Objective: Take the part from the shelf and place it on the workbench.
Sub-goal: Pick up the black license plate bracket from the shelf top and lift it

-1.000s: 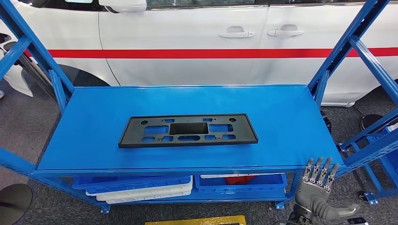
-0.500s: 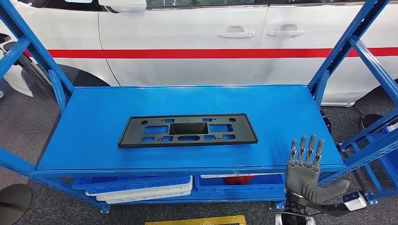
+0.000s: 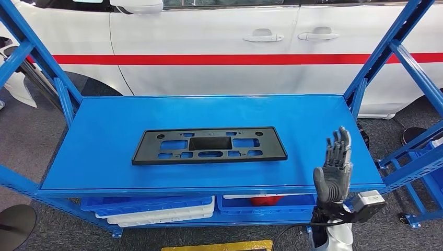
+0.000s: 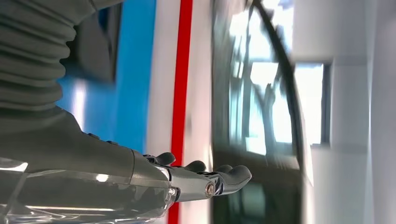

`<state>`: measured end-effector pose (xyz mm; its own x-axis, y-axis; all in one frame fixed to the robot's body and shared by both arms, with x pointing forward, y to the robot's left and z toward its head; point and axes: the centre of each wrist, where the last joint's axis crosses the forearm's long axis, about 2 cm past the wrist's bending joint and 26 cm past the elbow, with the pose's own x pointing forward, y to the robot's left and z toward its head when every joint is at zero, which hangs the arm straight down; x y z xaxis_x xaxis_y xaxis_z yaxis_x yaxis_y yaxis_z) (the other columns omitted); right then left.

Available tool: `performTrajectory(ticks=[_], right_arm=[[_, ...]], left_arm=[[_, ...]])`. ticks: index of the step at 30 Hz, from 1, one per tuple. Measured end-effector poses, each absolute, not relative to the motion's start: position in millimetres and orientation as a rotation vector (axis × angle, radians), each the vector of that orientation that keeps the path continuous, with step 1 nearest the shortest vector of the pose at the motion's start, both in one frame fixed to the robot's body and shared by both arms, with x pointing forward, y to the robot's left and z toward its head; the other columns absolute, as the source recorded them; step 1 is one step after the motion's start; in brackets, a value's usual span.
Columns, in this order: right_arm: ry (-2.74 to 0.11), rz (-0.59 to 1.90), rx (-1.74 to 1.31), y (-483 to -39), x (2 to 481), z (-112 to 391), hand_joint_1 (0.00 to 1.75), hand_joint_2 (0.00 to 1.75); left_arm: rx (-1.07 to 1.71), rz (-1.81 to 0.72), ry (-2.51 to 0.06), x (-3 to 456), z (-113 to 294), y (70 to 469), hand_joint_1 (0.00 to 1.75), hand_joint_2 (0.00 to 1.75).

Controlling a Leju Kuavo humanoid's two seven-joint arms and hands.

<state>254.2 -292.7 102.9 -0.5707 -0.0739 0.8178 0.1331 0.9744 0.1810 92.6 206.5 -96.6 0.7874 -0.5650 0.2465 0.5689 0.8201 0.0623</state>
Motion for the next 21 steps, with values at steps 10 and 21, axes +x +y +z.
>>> performTrajectory(ticks=[10,21], right_arm=[[-2.245,0.537,-1.787,-285,238,218,0.0,1.75],[-2.346,0.186,-1.736,-290,228,239,0.0,1.75]], left_arm=[[-0.017,-0.644,-0.252,97,-96,206,0.0,0.0],[-0.016,-0.645,-0.257,100,-95,206,0.0,0.0]])
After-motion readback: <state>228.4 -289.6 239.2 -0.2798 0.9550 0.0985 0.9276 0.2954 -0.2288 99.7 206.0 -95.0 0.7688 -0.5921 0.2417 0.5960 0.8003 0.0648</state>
